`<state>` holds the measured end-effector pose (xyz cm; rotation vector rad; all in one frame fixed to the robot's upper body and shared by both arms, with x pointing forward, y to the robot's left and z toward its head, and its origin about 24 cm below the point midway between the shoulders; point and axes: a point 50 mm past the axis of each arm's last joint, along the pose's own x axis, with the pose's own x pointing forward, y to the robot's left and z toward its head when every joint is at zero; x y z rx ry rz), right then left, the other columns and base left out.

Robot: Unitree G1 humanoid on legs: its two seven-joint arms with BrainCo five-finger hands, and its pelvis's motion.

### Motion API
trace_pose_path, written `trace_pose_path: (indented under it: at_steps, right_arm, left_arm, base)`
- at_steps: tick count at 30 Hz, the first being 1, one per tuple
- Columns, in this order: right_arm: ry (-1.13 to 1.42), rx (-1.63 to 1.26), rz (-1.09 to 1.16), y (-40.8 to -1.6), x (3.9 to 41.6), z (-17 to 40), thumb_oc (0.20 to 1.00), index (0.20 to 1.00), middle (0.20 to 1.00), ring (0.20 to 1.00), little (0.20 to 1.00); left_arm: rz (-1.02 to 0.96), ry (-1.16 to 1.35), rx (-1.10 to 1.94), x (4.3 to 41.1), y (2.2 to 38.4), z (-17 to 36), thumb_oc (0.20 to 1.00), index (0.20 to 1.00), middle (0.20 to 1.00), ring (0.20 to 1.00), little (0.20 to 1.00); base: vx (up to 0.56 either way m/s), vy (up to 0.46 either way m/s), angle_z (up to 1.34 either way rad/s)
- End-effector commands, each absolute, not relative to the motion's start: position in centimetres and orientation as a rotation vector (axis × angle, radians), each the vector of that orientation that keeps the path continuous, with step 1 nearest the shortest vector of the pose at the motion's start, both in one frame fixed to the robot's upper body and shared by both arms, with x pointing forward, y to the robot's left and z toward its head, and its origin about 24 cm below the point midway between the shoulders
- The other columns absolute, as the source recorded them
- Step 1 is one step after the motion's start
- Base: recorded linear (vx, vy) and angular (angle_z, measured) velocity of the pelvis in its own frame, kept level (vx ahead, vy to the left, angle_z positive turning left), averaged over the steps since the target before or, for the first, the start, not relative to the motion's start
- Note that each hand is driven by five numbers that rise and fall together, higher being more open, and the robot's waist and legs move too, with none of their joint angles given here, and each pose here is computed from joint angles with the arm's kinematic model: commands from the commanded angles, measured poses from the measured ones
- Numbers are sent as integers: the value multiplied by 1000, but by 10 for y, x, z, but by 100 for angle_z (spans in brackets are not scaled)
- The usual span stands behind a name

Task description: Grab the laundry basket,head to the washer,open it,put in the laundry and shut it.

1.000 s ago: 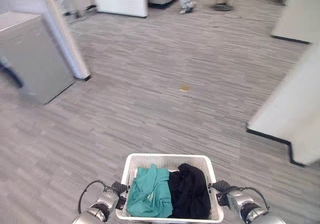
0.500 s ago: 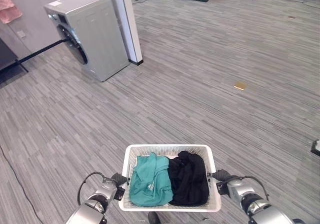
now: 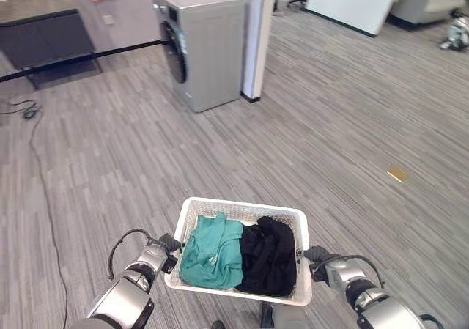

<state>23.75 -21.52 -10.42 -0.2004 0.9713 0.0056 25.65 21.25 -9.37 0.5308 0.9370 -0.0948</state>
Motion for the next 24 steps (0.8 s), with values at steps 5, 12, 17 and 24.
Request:
trace_pose_path:
  at_steps: [5, 12, 17, 24]
  right_arm:
    - [765, -138, -20, -216, 295, -57, 200, 200, 200, 200, 200]
    - [798, -153, -33, -228, 287, -63, 200, 200, 200, 200, 200]
    - [779, -240, -28, -241, 287, -57, 200, 200, 200, 200, 200]
    - [801, -232, -88, -263, 264, -66, 200, 200, 200, 200, 200]
  left_arm:
    - [-53, 788, 532, 300, 212, -57, 200, 200, 200, 200, 200]
    - [-65, 832, 514, 288, 213, -68, 200, 200, 200, 200, 200]
    - [-97, 838, 531, 284, 203, -74, 200, 200, 200, 200, 200]
    - [-65, 861, 383, 274, 193, -84, 200, 200, 200, 200, 200]
  base:
    - [111, -67, 49]
    - [195, -93, 6]
    - [292, -198, 10]
    - [151, -227, 39]
